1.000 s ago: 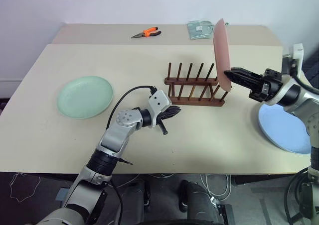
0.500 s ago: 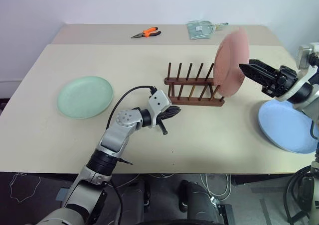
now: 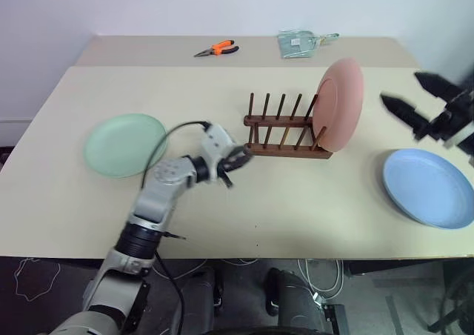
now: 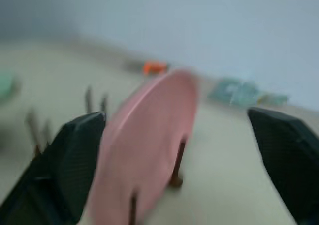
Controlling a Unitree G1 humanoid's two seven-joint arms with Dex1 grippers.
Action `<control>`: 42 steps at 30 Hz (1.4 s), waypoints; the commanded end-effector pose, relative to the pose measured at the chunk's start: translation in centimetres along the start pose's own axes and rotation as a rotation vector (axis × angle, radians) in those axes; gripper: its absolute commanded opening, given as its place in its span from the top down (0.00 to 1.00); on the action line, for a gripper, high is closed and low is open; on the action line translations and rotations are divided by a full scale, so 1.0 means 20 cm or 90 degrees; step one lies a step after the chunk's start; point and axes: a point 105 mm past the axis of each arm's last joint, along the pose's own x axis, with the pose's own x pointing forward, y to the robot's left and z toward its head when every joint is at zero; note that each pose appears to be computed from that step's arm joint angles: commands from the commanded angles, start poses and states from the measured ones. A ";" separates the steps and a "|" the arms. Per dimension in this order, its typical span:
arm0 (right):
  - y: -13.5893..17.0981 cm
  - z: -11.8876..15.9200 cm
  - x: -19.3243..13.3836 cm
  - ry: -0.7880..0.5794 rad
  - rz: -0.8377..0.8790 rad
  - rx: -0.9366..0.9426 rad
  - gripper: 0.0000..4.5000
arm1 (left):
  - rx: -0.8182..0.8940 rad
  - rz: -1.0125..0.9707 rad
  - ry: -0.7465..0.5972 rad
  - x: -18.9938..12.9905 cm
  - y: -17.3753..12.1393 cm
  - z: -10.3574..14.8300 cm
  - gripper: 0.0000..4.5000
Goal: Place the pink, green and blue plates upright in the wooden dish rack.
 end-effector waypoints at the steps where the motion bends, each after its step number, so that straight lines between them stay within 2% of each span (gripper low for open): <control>1: 0.35 -0.03 0.04 0.066 0.154 -0.070 0.00 | 0.010 0.206 -0.026 -0.18 0.34 0.11 0.32; 3: 0.47 -0.07 0.04 0.085 0.200 -0.069 0.00 | 0.014 0.293 -0.010 -0.27 0.47 0.10 0.09; 4: 0.51 -0.08 0.05 0.089 0.211 -0.065 0.00 | 0.020 0.327 -0.001 -0.31 0.51 0.09 0.01; 6: 0.59 -0.11 0.07 0.100 0.241 -0.060 0.00 | 0.011 0.401 0.009 -0.39 0.61 0.08 0.01; 8: 0.70 -0.16 0.12 0.097 0.275 -0.051 0.00 | -0.010 0.564 0.044 -0.61 0.79 0.04 0.01; 10: 0.76 -0.20 0.16 0.096 0.297 -0.052 0.00 | -0.062 0.685 0.065 -0.79 0.89 -0.01 0.01; 12: 0.77 -0.21 0.19 0.094 0.302 -0.055 0.00 | -0.078 0.730 0.104 -0.87 0.91 -0.06 0.01; 16: 0.77 -0.23 0.20 0.096 0.313 -0.062 0.00 | -0.156 0.804 0.121 -1.00 0.90 -0.14 0.01; 18: 0.77 -0.25 0.21 0.100 0.315 -0.073 0.00 | -0.206 0.799 0.135 -1.01 0.88 -0.20 0.01; 20: 0.76 -0.25 0.22 0.098 0.316 -0.079 0.00 | -0.281 0.730 0.147 -0.93 0.81 -0.27 0.01; 23: 0.77 -0.24 0.24 0.089 0.315 -0.084 0.00 | -0.352 0.673 0.127 -0.86 0.74 -0.30 0.21; 27: 0.77 -0.23 0.25 0.085 0.306 -0.091 0.00 | -0.441 0.701 0.113 -0.88 0.72 -0.36 0.65; 30: 0.75 -0.23 0.24 0.091 0.300 -0.067 0.00 | -0.425 0.687 0.118 -0.85 0.72 -0.35 0.99; 32: 0.73 -0.22 0.23 0.094 0.292 -0.064 0.00 | -0.399 0.645 0.075 -0.78 0.72 -0.26 0.99; 37: 0.70 -0.15 0.26 0.060 0.261 -0.125 0.00 | -0.308 0.557 -0.105 -0.65 0.74 0.10 0.99; 42: 0.68 0.01 0.35 -0.019 0.222 -0.212 0.00 | -0.159 0.431 -0.157 -0.46 0.65 0.48 0.99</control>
